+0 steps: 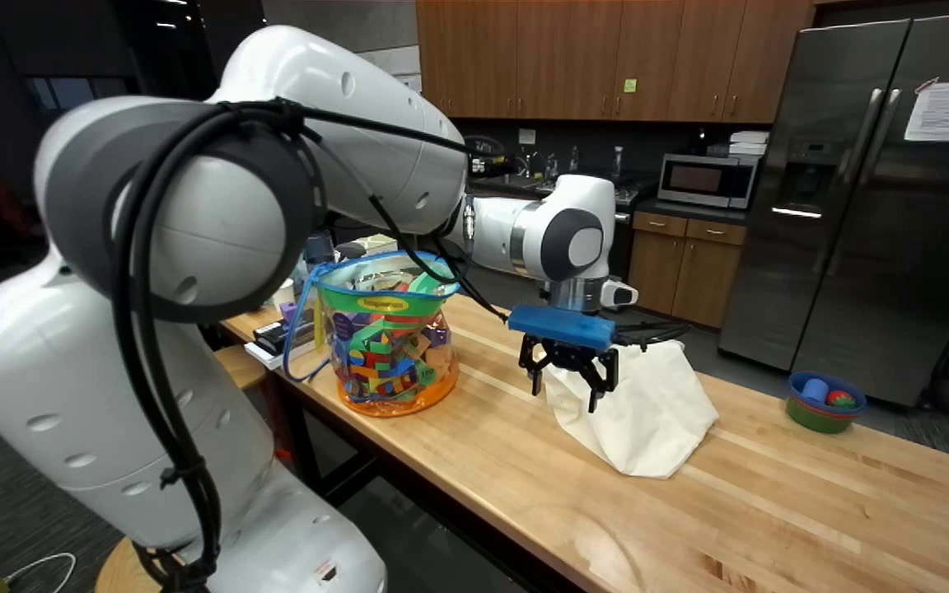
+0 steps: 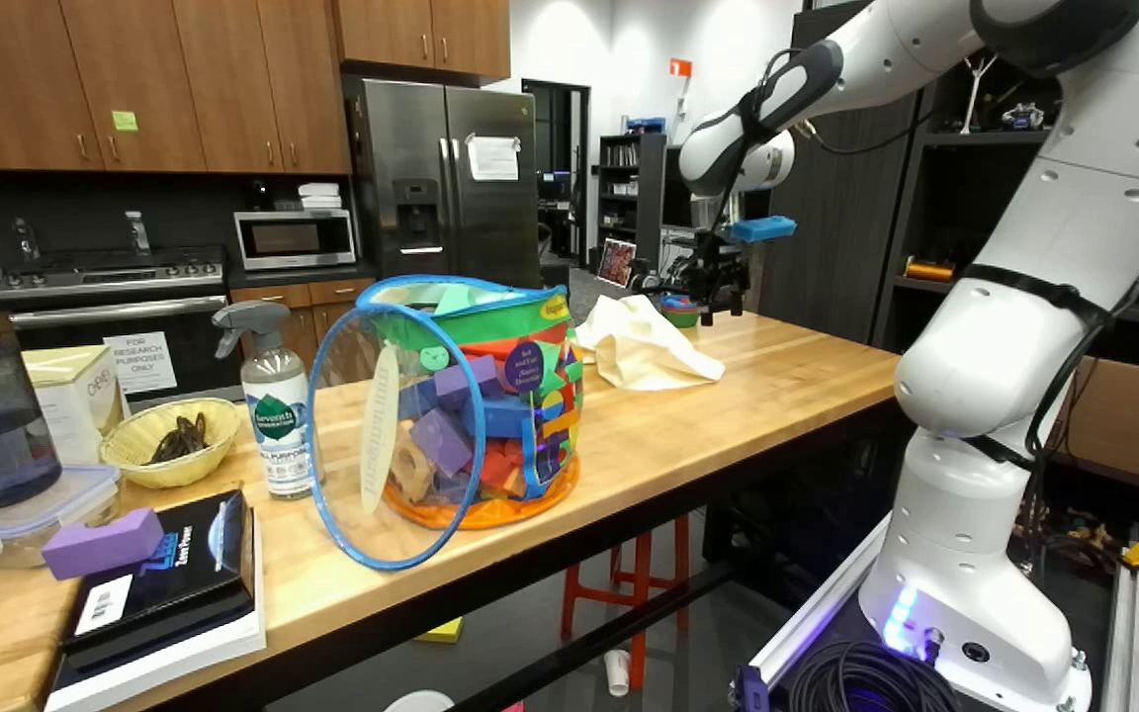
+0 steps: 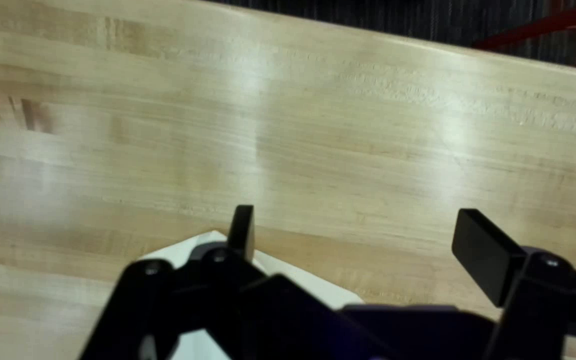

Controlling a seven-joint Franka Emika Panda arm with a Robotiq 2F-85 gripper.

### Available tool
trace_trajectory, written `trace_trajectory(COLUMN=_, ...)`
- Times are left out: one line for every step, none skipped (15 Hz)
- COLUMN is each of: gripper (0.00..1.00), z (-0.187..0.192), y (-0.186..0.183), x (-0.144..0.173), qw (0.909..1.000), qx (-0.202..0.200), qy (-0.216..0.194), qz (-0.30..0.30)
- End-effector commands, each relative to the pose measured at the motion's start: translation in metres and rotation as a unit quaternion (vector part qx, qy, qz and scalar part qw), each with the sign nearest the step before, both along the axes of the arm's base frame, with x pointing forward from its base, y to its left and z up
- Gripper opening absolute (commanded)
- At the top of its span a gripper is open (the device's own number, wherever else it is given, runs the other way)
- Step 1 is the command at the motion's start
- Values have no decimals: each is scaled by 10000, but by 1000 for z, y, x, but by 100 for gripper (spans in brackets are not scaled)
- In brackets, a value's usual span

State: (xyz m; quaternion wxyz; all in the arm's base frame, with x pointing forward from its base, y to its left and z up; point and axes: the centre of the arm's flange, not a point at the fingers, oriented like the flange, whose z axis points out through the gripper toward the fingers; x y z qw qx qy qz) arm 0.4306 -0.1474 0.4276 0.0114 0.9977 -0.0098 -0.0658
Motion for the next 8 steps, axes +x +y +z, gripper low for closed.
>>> trace_trajectory(gripper=100, z=-3, y=0, x=29, qw=9993, qx=-194, qy=-328, qz=-27)
trace_trajectory(gripper=100, z=-3, y=0, x=36, qw=9987, qx=-256, qy=-436, qz=-9)
trace_trajectory(gripper=100, z=-3, y=1, x=43, qw=9982, qx=-302, qy=-524, qz=6)
trace_trajectory(gripper=100, z=-1, y=3, x=52, qw=9975, qx=-362, qy=-600, qz=21)
trace_trajectory(gripper=100, z=-1, y=4, x=59, qw=9969, qx=-426, qy=-668, qz=29)
trace_trajectory(gripper=100, z=1, y=6, x=67, qw=9960, qx=-495, qy=-745, qz=51)
trace_trajectory(gripper=100, z=2, y=7, x=74, qw=9950, qx=-565, qy=-820, qz=86)
trace_trajectory(gripper=100, z=5, y=9, x=83, qw=9938, qx=-647, qy=-893, qz=108)
